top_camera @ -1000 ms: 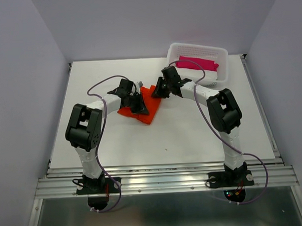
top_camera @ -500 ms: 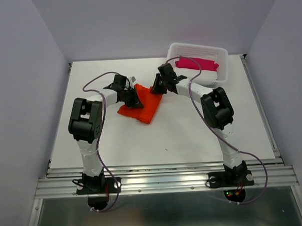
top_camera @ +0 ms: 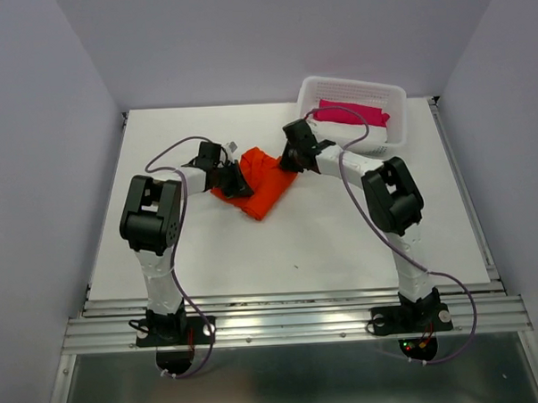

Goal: Roll the t-shirts
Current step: Roll the T-shirt to the center of the board.

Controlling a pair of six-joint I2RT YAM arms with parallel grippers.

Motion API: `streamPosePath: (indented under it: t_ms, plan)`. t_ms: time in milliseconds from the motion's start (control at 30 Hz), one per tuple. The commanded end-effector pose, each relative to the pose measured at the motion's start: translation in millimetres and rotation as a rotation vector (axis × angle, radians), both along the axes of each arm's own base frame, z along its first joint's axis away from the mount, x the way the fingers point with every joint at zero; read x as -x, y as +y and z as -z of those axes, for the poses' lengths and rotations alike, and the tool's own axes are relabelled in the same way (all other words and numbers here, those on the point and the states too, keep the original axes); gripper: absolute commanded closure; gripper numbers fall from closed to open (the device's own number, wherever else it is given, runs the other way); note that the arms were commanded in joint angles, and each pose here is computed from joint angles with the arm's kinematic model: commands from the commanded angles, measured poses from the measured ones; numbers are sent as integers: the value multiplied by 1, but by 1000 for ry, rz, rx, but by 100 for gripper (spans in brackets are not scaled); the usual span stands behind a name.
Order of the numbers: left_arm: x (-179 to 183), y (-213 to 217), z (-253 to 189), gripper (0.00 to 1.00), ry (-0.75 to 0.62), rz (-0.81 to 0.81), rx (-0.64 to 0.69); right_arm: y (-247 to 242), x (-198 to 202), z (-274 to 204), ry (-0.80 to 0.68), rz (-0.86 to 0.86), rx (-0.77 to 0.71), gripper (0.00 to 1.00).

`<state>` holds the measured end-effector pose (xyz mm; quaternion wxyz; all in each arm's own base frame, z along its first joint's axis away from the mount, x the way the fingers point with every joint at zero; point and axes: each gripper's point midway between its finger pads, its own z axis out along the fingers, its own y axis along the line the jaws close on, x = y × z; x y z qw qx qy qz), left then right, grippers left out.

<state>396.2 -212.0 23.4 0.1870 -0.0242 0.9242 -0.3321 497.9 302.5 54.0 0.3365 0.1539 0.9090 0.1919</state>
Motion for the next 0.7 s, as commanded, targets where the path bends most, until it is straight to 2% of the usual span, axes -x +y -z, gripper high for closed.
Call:
streamPosePath:
  t_ms: [0, 167, 433, 667]
  plan:
    - [33, 16, 34, 100, 130, -28, -63, -42, 6, 5, 5, 122, 124, 78]
    - [42, 15, 33, 100, 141, -38, -35, -45, 11, 0, -3, 130, 109, 79]
    - [60, 22, 23, 100, 124, -50, -43, -44, 32, 28, 60, 86, 96, 80]
    - [31, 33, -33, 100, -12, -90, -118, -26, 28, 14, 28, -23, 60, 80]
